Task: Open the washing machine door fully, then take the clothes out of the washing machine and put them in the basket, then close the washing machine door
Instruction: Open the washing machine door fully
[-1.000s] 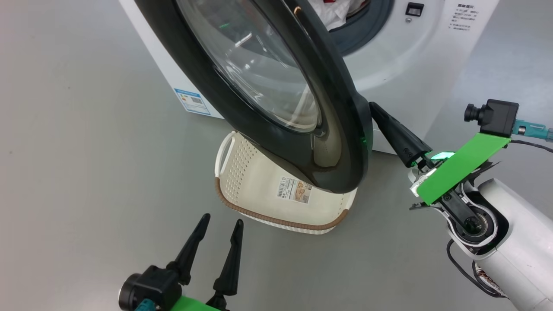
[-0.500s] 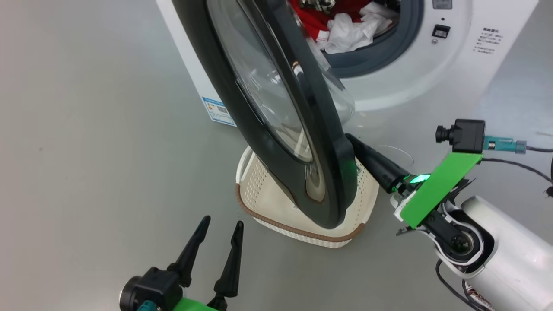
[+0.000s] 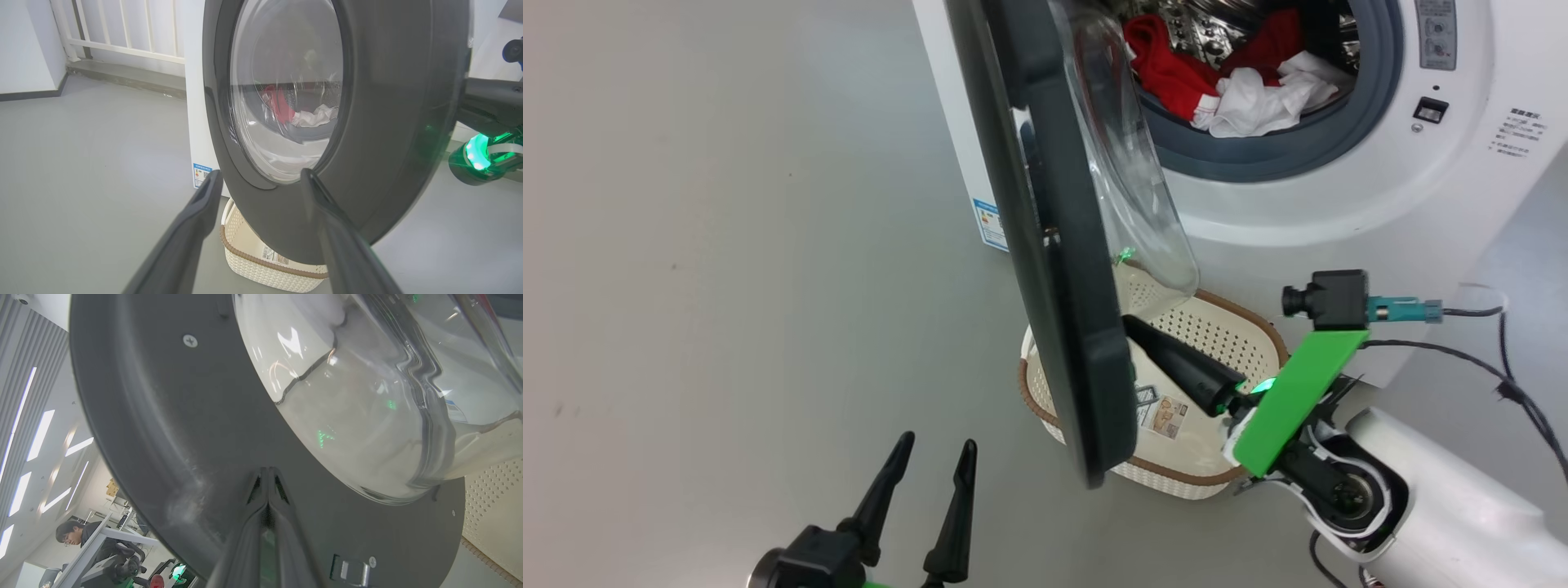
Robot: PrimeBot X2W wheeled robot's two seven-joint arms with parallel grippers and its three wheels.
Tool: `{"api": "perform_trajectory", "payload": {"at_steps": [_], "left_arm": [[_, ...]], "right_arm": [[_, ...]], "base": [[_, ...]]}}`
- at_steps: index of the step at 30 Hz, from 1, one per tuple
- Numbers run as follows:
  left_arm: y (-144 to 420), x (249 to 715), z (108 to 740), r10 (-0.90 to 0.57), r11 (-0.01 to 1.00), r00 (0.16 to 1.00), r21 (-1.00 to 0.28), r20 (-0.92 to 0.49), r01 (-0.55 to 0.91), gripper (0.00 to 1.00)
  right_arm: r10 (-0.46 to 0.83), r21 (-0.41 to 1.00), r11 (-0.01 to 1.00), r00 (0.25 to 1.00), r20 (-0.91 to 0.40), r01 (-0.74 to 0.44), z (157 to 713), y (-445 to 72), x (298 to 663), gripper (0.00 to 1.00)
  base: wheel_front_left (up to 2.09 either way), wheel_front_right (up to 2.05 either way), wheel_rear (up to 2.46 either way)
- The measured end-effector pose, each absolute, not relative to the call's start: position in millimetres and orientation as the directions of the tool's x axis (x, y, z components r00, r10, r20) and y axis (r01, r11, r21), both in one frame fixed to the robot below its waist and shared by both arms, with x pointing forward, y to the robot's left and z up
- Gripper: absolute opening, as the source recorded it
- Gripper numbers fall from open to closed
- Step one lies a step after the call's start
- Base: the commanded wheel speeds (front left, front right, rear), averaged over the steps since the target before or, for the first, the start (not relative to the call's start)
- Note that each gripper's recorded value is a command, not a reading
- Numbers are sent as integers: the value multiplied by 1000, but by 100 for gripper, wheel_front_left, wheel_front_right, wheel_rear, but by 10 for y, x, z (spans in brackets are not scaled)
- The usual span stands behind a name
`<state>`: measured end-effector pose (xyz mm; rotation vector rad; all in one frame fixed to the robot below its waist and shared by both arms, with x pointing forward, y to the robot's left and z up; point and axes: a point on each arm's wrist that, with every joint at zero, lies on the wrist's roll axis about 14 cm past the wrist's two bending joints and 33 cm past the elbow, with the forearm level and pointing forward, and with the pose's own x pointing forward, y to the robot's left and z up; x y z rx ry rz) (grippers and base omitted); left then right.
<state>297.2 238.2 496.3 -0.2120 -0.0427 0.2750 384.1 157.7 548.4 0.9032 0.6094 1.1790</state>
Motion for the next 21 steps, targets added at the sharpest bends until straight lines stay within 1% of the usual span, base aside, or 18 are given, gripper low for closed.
{"api": "perform_trajectory", "payload": {"at_steps": [4, 8, 21], "left_arm": [[2465, 2904, 4968, 313, 929, 950, -210, 13, -303, 100], [2547, 2845, 4969, 352, 917, 936, -207, 11, -342, 100], [2672, 2763, 4996, 401, 898, 916, -204, 18, -390, 100]], "right_arm": [[970, 857, 89, 239, 41, -507, 5472, 1718, 3681, 0], [977, 865, 75, 208, 34, -496, 5454, 1825, 3580, 0], [985, 870, 47, 166, 41, -490, 5496, 2018, 3450, 0]], "base": [[0, 0, 0], [0, 0, 0], [0, 0, 0]]}}
